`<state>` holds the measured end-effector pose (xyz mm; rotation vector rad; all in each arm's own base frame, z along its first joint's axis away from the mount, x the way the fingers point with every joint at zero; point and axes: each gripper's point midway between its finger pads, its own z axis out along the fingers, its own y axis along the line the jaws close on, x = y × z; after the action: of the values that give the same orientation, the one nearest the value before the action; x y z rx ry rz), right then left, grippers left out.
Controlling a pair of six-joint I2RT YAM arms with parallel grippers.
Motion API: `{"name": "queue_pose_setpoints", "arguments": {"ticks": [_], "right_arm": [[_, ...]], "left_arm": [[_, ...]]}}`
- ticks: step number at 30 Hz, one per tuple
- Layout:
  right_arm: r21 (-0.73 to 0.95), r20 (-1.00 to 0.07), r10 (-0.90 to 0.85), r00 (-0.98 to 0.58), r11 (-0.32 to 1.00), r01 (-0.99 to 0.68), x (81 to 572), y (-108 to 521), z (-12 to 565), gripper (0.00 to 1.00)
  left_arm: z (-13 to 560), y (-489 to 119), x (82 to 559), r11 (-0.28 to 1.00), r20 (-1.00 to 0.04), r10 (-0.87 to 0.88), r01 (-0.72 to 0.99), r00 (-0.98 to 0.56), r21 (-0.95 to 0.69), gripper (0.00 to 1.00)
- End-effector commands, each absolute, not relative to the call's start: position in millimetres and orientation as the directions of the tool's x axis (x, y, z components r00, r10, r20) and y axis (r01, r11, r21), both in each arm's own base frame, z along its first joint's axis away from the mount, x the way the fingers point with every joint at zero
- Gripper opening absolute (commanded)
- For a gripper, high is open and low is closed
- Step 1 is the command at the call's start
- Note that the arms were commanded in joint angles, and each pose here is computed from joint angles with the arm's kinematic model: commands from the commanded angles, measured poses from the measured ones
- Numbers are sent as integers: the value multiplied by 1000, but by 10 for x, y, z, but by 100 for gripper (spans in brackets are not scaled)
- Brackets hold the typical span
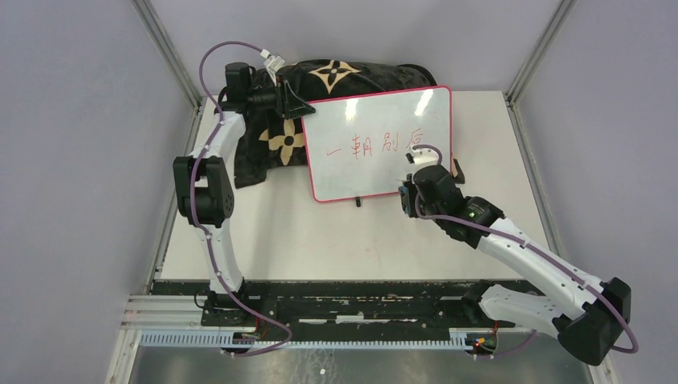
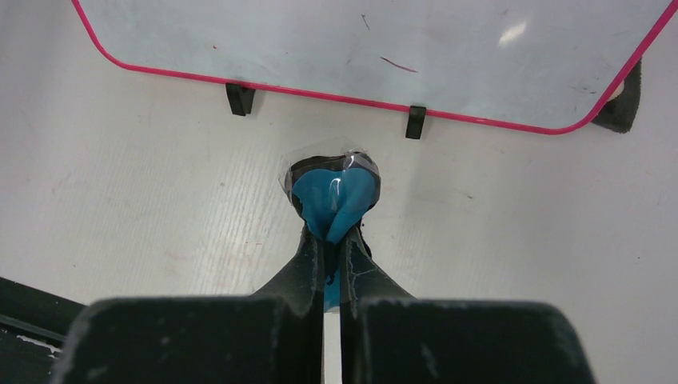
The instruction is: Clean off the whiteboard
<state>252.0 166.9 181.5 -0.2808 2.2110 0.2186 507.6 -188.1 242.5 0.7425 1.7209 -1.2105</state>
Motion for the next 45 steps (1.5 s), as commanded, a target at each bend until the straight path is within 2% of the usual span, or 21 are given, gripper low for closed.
{"name": "queue_pose_setpoints", "arguments": {"ticks": [1,13,18,22,27,34,41,45], "right_arm": [[51,-848,-97,-522,964,-261,2707,1711,2103,1],[12,-861,-111,-497,971,-238,2828,1700,2202,1],[-9,-872,-108,-477,979,-206,2899,1662,2252,1],[-28,-892,-106,-439,983,-181,2989,1640,2348,1],[-54,-907,-117,-403,985,-164,3127,1672,2472,1],[-114,-926,-137,-351,990,-84,3397,1615,2644,1],[-103,-939,-113,-325,994,-48,3790,1488,2632,1],[-100,-942,-99,-321,995,-13,4035,1330,2564,0]], "left_arm": [[2652,-1947,5012,292,-914,-20,872,-406,-394,65],[2554,-1955,4907,256,-902,-8,871,-432,-419,59],[2536,-1966,4907,253,-900,-7,870,-436,-423,53],[2523,-1967,4906,252,-898,-6,868,-441,-428,45],[2500,-1971,4888,240,-894,-1,868,-449,-436,28],[2458,-1971,4883,235,-888,5,864,-459,-446,14],[2387,-1971,4902,230,-881,14,859,-473,-457,4],[2350,-1967,4908,230,-879,27,858,-476,-458,3]]}}
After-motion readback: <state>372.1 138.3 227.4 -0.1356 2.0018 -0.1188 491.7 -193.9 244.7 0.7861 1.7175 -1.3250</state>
